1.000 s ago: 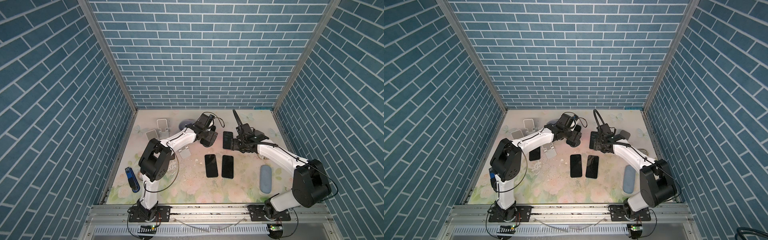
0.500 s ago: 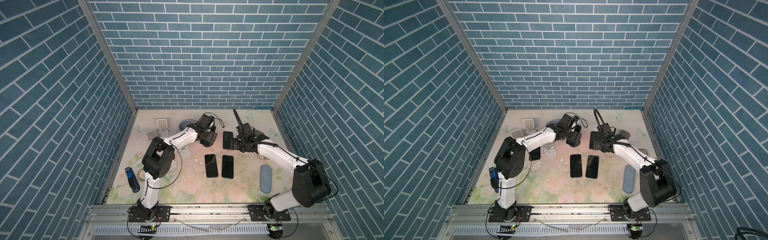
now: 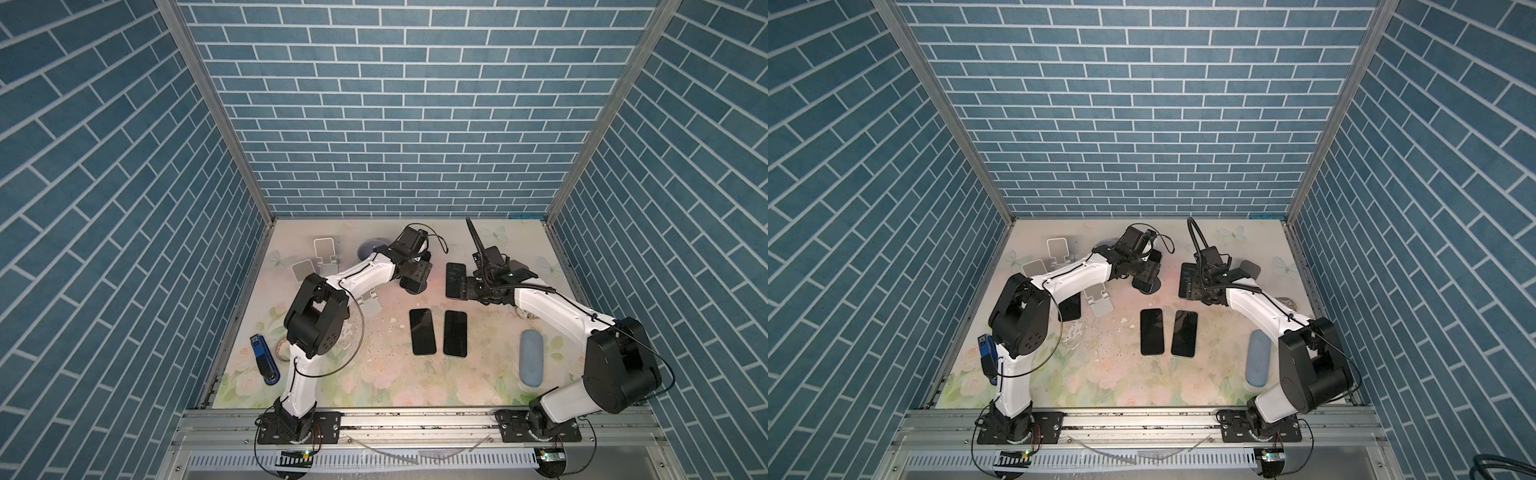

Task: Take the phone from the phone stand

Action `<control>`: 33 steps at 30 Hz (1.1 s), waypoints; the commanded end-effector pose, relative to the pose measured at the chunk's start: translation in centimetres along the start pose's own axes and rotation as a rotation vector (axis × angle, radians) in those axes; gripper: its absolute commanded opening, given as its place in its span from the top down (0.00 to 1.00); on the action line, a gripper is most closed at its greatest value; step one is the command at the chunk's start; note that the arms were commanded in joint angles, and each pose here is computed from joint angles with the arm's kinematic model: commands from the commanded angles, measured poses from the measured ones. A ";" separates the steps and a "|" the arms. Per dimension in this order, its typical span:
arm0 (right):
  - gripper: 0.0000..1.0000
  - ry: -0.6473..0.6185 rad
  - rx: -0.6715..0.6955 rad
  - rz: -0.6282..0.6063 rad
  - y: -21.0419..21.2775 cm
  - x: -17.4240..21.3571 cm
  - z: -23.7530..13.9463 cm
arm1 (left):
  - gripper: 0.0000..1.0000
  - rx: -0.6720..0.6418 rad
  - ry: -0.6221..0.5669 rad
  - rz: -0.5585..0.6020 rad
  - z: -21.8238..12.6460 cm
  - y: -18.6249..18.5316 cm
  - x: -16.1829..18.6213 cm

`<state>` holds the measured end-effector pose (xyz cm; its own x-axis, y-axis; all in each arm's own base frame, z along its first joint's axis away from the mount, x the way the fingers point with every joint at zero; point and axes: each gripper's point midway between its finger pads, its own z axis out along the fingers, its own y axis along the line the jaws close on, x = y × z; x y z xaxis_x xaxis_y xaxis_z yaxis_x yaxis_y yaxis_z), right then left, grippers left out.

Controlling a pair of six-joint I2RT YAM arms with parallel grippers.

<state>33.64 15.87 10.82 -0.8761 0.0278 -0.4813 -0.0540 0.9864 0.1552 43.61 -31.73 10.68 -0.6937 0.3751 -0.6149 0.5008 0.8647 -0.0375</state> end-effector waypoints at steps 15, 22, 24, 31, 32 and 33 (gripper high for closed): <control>0.24 -0.003 -0.001 -0.011 -0.3 0.3 -0.1 | 0.38 -0.008 -0.053 -0.032 -2.9 0.4 -2.0; 0.24 -0.001 -0.017 -0.005 0.1 0.1 0.1 | 0.38 -0.009 -0.100 -0.051 -6.3 0.3 -3.5; 0.24 -0.004 -0.021 -0.002 0.2 0.0 0.1 | 0.38 -0.008 -0.105 -0.063 -7.1 0.4 -3.5; 0.24 -0.004 -0.022 0.002 0.2 0.0 0.1 | 0.38 -0.044 -0.065 -0.140 -9.0 0.0 -1.8; 0.24 -0.006 -0.021 0.004 0.2 0.0 0.0 | 0.38 -0.051 -0.054 -0.153 -9.1 -0.1 -1.3; 0.24 -0.006 -0.020 0.005 0.2 0.0 0.0 | 0.38 -0.055 -0.044 -0.166 -9.2 -0.2 -0.8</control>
<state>33.82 16.24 11.00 -0.8727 0.0308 -0.4873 -0.0621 0.9829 0.1733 40.88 -29.91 18.45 -0.7068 0.2471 -0.6629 0.4062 0.9089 -0.0943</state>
